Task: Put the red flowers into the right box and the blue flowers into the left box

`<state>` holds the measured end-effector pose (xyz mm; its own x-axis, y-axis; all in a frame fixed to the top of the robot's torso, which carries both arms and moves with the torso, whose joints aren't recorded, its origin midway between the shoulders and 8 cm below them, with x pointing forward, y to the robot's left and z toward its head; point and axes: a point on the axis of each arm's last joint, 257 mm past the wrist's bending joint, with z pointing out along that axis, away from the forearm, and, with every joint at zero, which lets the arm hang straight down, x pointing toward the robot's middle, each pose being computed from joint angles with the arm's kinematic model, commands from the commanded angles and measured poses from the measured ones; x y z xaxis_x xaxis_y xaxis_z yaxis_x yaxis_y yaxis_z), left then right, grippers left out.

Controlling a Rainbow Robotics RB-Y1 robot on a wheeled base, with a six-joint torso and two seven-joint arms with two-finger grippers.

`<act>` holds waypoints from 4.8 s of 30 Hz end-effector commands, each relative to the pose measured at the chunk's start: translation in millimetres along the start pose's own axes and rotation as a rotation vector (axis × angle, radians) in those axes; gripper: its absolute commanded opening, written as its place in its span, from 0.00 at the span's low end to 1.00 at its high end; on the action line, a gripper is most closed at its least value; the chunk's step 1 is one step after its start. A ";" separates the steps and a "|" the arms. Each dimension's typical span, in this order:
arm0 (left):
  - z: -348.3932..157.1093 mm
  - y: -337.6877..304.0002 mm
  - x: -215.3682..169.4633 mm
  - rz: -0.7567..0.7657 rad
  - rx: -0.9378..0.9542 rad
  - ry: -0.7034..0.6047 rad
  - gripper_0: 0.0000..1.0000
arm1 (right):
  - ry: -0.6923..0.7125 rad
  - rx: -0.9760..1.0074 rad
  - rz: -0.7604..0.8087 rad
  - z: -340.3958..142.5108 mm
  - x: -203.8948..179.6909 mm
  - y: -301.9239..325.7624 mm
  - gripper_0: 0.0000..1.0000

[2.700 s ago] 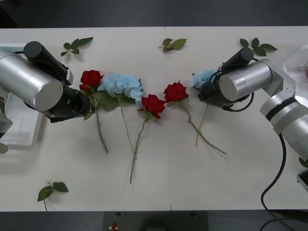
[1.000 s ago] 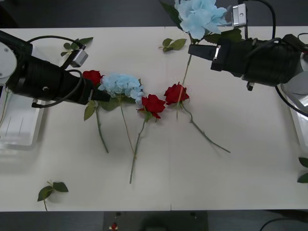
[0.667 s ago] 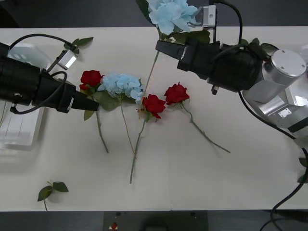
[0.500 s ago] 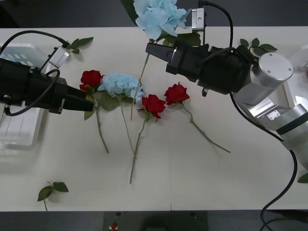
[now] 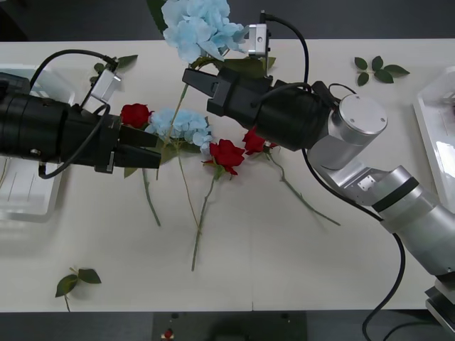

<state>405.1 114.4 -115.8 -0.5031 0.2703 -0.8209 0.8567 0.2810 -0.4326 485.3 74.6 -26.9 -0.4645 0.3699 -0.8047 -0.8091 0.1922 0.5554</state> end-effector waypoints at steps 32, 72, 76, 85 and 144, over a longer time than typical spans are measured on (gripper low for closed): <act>34.0 -9.7 -14.7 0.096 0.014 -0.017 0.00 | -0.041 -0.070 -0.084 18.6 -27.7 35.8 0.00; -187.4 73.3 13.9 0.028 -0.518 0.060 0.00 | -0.004 -0.079 -0.115 -9.2 -39.3 28.7 1.00; -228.7 95.0 23.2 0.013 -0.672 0.095 0.00 | 0.075 -0.056 -0.070 -34.6 -35.8 16.1 1.00; -331.8 134.4 50.0 -0.071 -1.045 0.197 0.00 | 0.337 0.171 0.040 -100.4 -17.5 -32.5 1.00; -350.4 158.4 108.1 -0.339 -1.333 0.423 1.00 | 1.066 0.941 -0.497 -209.4 87.0 -191.2 0.99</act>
<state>443.7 526.2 -168.3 -0.8735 0.1322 -0.4685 0.0098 0.9670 0.2546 516.4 -134.4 -257.5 -0.6164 -0.6403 -0.4584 -0.6285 0.7507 -0.2034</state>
